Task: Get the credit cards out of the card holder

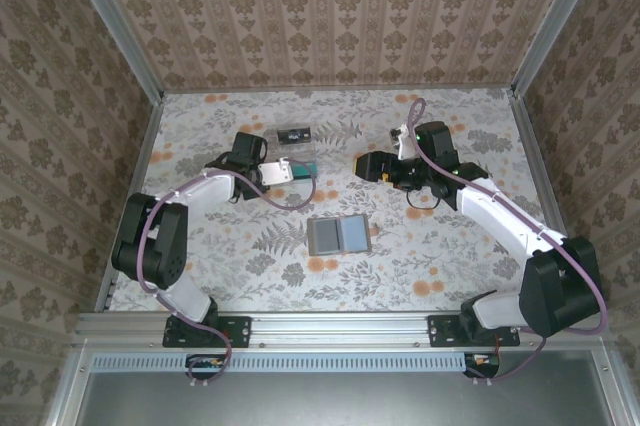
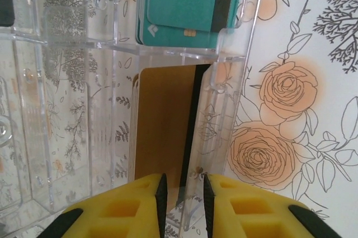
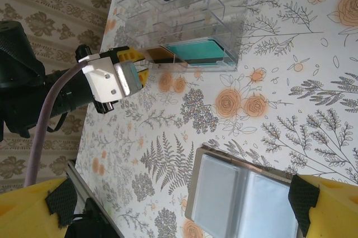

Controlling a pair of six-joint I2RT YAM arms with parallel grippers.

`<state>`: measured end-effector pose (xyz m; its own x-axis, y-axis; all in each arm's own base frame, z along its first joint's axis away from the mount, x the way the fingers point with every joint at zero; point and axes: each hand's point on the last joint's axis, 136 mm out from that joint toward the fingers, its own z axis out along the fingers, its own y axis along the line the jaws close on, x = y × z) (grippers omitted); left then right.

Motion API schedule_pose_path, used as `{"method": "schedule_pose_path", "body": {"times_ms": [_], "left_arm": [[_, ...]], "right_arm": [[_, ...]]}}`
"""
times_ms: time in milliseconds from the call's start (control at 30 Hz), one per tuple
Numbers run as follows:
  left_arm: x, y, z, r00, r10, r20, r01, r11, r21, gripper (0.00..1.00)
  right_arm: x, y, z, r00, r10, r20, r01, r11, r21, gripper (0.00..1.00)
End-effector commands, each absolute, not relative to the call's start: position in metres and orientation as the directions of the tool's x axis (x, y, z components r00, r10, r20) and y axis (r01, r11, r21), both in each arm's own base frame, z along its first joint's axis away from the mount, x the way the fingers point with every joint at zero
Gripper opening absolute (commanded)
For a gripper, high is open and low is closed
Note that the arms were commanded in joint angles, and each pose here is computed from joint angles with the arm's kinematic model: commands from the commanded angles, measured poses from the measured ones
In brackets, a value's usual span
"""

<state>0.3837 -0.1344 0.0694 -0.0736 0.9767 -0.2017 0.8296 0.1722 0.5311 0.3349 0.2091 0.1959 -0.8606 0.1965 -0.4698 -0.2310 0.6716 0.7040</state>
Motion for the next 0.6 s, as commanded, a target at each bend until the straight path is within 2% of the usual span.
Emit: {"method": "schedule_pose_path", "body": {"times_ms": [0,567], "left_arm": [[0.402,-0.132,0.084,-0.100,0.973,-0.208,0.787,0.206,0.582,0.27],[0.421,-0.122,0.086,-0.182,0.965,-0.188,0.752,0.260,0.605,0.27]], "right_arm": [[0.340,0.212,0.205,-0.853,0.196,-0.483,-0.257,0.648,0.717,1.00],[0.337,0.212,0.203,-0.856,0.203,-0.476,-0.250,0.643,0.724,1.00]]}}
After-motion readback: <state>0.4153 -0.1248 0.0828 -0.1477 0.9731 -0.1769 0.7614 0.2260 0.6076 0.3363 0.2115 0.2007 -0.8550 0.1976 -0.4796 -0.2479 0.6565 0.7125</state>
